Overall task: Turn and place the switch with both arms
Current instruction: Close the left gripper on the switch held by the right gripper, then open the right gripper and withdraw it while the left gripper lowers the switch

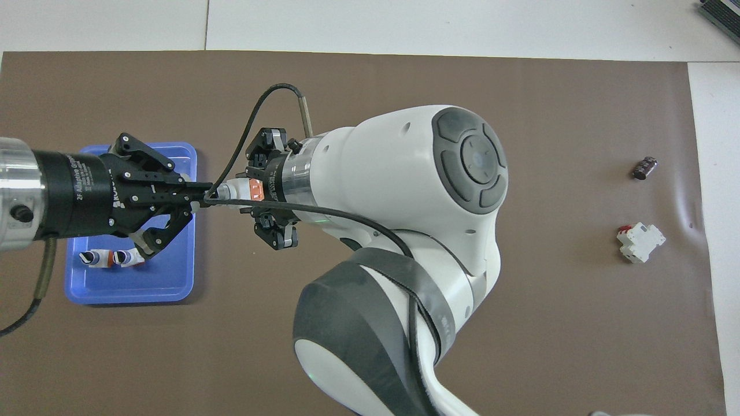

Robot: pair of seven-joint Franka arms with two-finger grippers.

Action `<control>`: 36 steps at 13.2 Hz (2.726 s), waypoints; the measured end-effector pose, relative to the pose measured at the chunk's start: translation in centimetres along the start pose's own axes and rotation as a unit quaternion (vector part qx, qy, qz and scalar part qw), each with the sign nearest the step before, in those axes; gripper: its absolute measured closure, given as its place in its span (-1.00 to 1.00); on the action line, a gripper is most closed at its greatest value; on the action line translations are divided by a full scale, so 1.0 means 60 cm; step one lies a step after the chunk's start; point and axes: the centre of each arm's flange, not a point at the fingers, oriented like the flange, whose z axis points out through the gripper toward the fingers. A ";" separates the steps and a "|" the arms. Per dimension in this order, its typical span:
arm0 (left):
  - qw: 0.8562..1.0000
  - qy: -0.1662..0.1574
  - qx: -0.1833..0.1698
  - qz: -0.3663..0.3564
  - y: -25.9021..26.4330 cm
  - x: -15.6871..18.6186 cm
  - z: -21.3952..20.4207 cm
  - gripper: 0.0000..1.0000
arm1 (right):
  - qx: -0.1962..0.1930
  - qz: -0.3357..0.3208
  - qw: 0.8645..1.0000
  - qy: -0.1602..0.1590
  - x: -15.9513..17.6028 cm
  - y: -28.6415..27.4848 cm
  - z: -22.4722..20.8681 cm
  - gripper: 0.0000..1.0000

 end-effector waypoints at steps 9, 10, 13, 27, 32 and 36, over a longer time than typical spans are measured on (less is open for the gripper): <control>0.995 0.002 0.001 -0.104 0.001 0.003 -0.001 0.78 | -0.002 -0.001 1.000 0.001 -0.001 0.001 0.001 0.18; 0.995 0.002 0.001 -0.104 0.001 0.003 -0.001 0.78 | -0.002 -0.001 1.000 0.001 -0.001 0.001 0.001 0.18; 0.995 0.002 0.001 -0.104 0.001 0.003 -0.001 0.78 | -0.001 -0.001 1.000 0.001 -0.001 0.002 0.001 0.18; 0.987 0.155 -0.030 0.014 0.040 0.171 0.065 0.78 | -0.060 -0.408 0.893 0.181 0.262 -0.047 -0.253 -1.00; 0.964 0.208 -0.036 0.159 0.075 0.291 0.073 0.78 | -0.165 -0.536 0.782 0.272 0.409 -0.068 -0.328 -1.00; 0.942 0.219 -0.037 0.250 0.107 0.365 0.101 0.78 | -0.229 -0.548 0.753 0.285 0.471 -0.050 -0.411 -1.00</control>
